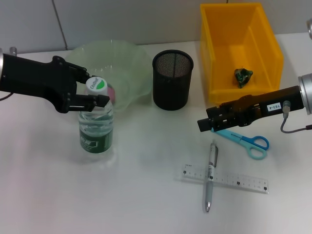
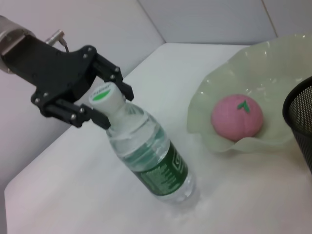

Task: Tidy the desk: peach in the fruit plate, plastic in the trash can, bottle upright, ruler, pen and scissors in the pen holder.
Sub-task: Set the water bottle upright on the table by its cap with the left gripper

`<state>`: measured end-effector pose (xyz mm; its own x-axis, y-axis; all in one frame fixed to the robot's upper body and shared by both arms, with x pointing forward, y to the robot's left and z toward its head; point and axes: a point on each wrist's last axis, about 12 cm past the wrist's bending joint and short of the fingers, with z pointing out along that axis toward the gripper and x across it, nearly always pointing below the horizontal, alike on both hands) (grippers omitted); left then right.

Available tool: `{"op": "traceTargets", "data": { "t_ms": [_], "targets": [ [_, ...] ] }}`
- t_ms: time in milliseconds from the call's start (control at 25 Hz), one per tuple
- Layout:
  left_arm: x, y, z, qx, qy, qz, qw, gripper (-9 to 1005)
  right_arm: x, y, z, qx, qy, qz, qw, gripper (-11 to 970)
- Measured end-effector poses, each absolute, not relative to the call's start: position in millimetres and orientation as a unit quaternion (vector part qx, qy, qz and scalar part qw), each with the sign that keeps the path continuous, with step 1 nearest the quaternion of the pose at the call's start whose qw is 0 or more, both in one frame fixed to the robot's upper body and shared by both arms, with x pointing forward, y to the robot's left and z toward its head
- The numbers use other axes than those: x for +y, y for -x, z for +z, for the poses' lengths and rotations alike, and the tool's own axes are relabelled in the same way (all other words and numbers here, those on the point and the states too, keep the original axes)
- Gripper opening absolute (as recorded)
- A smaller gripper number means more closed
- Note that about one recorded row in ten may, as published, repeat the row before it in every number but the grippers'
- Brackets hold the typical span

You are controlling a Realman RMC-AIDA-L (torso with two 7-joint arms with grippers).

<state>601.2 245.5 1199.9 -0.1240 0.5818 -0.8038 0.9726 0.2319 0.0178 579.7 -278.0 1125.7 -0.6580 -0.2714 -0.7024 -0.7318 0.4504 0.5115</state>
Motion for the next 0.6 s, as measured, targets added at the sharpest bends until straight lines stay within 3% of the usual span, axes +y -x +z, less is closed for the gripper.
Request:
{"op": "traceTargets", "data": {
  "t_ms": [600],
  "targets": [
    [279.1,-590.8,1192.7,0.744,-0.452,-0.305,0.386,455,-276.7,-567.7,1113.7,0.770,0.383,0.402,0.313,800]
  ]
}}
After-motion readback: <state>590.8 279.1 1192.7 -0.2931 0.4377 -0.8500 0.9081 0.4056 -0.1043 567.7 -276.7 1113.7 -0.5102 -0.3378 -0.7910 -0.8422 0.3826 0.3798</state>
